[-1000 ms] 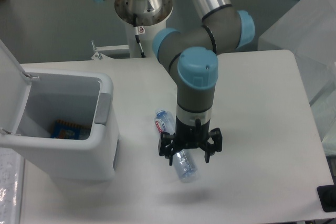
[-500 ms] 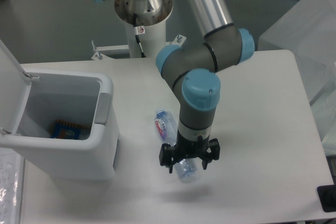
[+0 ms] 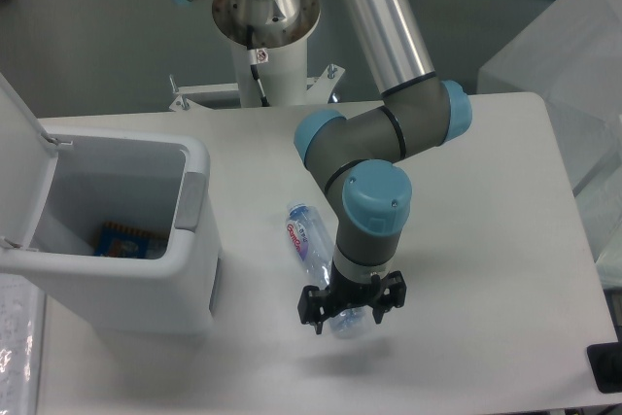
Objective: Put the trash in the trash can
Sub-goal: 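Close the gripper around the bottle's middle and hold it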
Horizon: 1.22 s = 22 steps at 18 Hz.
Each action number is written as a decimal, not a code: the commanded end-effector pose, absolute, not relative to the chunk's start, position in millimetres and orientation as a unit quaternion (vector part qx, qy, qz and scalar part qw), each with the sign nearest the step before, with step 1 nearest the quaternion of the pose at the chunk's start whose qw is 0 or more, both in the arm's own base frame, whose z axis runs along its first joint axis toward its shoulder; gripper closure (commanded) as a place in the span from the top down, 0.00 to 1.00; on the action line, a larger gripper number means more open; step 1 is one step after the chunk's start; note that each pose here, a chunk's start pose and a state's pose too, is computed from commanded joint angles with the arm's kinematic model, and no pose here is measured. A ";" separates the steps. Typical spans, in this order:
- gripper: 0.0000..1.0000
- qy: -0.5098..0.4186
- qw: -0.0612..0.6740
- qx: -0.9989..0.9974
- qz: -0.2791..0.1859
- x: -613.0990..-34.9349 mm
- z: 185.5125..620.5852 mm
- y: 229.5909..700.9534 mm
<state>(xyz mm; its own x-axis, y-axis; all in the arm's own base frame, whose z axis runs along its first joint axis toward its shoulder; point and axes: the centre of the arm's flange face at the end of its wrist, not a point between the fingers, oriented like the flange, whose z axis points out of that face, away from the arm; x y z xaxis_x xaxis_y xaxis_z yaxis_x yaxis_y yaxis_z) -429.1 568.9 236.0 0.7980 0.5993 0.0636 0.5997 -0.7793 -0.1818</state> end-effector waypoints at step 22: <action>1.00 -0.345 0.047 -0.937 0.014 -419.6 187.0 562.7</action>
<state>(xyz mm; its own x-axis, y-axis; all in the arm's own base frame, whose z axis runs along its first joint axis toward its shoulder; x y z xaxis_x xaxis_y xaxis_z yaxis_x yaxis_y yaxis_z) -419.6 562.7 187.0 0.7620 0.6476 0.0058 0.6449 -0.7579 -0.0980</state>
